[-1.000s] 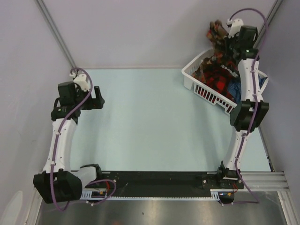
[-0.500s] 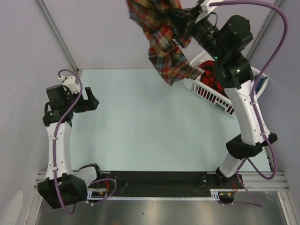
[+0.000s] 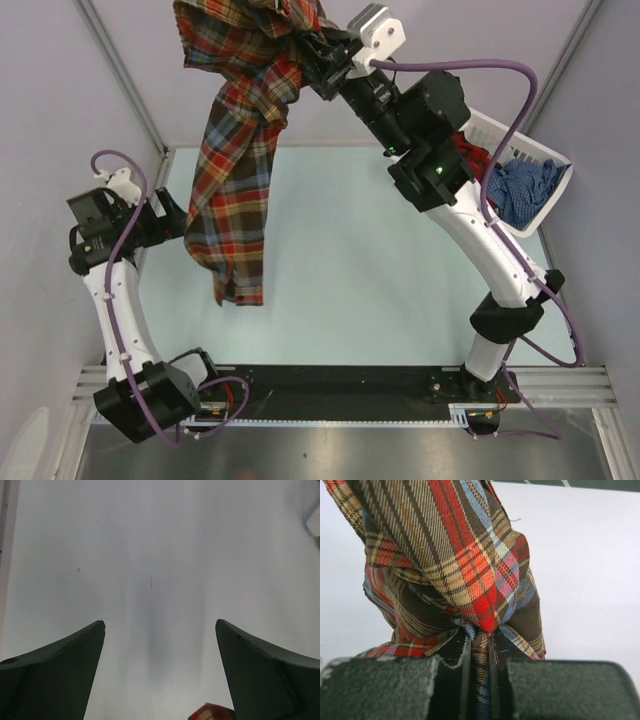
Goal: Fold and stack the long sleeve shirts
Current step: Move the shirt to the center of the board
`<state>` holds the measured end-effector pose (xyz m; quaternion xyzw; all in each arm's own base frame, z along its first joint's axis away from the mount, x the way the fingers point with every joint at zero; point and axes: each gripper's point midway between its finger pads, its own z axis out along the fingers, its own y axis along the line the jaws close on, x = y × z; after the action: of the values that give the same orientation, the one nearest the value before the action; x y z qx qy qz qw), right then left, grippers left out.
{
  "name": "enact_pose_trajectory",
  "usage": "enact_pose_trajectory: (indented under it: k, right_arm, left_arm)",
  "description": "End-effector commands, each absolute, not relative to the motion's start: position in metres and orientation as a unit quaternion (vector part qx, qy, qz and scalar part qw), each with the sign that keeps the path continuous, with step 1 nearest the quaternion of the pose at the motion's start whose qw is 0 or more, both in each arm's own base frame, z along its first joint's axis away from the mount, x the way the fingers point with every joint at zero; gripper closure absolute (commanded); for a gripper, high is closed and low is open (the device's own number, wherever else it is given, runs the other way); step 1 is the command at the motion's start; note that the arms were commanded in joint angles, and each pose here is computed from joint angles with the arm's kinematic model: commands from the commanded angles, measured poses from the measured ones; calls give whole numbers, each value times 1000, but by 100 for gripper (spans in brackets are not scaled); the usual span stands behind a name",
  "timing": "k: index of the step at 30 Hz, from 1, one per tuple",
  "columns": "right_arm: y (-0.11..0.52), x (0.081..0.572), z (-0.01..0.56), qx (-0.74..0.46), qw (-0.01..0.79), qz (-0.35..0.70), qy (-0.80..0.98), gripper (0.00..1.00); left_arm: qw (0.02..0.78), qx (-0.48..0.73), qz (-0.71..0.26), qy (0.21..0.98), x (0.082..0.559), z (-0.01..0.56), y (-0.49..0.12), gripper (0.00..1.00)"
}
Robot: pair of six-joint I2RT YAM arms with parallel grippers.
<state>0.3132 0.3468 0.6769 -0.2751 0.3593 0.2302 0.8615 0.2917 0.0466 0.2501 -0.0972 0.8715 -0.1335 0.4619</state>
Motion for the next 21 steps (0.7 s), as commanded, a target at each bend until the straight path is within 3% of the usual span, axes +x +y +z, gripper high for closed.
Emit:
enact_pose_trajectory:
  k: [1, 6, 7, 9, 10, 11, 13, 15, 21]
  right_arm:
    - [304, 309, 690, -230, 893, 193, 334, 100]
    - [317, 331, 614, -270, 826, 212, 446, 100]
    - [330, 339, 575, -289, 797, 220, 483, 90]
    - [359, 332, 491, -366, 696, 264, 559, 45]
    - [367, 329, 457, -390, 650, 268, 595, 11]
    - [379, 329, 411, -413, 585, 283, 639, 1]
    - [350, 322, 325, -426, 464, 266, 729, 0]
    - [314, 311, 319, -413, 451, 297, 733, 0]
    - [248, 304, 229, -383, 350, 273, 810, 0]
  left_arm:
    - [465, -49, -186, 864, 284, 266, 36, 1]
    - [457, -3, -233, 858, 277, 266, 23, 0]
    - [454, 2, -240, 858, 277, 265, 21, 0]
    - [449, 19, -262, 854, 277, 262, 15, 1]
    - [444, 25, -270, 854, 277, 259, 14, 1]
    - [447, 47, -267, 852, 277, 259, 14, 1]
    - [435, 72, -281, 852, 271, 255, 8, 1]
    - [431, 118, -267, 854, 265, 250, 7, 1]
    - [386, 258, -227, 856, 259, 214, -19, 1]
